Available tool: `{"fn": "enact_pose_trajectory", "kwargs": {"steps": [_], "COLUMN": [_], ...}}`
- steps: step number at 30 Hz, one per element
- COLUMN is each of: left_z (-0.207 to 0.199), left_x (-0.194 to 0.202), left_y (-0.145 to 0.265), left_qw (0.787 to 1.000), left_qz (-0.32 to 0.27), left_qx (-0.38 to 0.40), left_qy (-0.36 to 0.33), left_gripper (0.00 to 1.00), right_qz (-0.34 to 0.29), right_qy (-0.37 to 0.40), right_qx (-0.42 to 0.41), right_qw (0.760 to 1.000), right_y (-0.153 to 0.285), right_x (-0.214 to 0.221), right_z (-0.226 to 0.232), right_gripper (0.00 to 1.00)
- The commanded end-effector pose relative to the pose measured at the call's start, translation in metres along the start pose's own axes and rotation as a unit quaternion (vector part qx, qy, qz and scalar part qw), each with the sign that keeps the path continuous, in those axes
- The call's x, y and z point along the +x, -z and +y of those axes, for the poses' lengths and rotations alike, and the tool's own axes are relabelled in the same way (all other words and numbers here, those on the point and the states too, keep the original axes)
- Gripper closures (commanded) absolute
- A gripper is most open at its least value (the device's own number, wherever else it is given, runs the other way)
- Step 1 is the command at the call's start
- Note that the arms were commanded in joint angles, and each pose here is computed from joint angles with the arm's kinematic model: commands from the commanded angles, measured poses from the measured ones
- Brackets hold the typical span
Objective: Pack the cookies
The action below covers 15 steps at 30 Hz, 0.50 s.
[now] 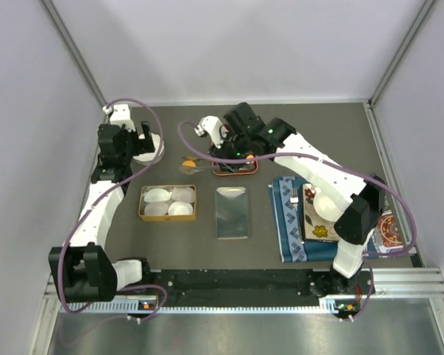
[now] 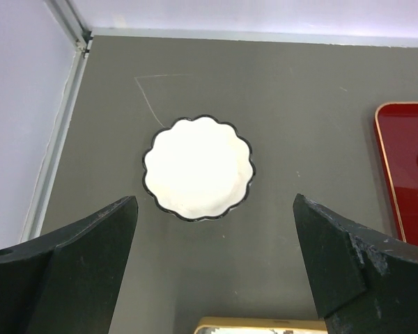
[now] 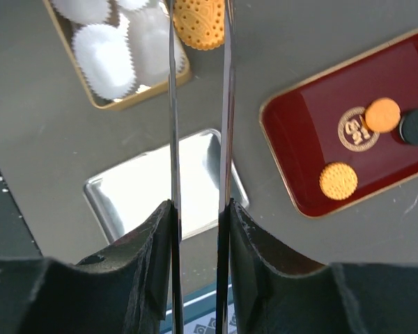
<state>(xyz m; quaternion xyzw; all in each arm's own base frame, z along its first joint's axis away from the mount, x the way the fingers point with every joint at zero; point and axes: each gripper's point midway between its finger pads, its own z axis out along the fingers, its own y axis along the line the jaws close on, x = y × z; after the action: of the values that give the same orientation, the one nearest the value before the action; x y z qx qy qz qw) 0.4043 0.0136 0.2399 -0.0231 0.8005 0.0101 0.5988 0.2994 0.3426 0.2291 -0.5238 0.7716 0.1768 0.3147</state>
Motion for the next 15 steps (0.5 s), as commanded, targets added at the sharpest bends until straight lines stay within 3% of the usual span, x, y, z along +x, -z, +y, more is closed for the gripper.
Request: {"fn": "enact_pose_trajectory", "kwargs": {"steps": [1,15], "left_z": [0.010,0.012], "left_x": [-0.031,-0.026], "left_y": [-0.004,-0.015], "left_qw": [0.999,0.999], "left_qz": [-0.031,-0.018], "left_qx": [-0.015,-0.019], "left_qy": [0.012,0.021], "left_gripper": [0.01,0.01], "right_qz": [-0.075,-0.057], "right_qy": [0.047,0.090], "right_qx": [-0.023,-0.096], "right_qw": [0.996,0.990], "right_y": [0.027,-0.026], "right_x": [-0.052,-0.064], "right_z": [0.036,0.097], "right_gripper": [0.86,0.87]}}
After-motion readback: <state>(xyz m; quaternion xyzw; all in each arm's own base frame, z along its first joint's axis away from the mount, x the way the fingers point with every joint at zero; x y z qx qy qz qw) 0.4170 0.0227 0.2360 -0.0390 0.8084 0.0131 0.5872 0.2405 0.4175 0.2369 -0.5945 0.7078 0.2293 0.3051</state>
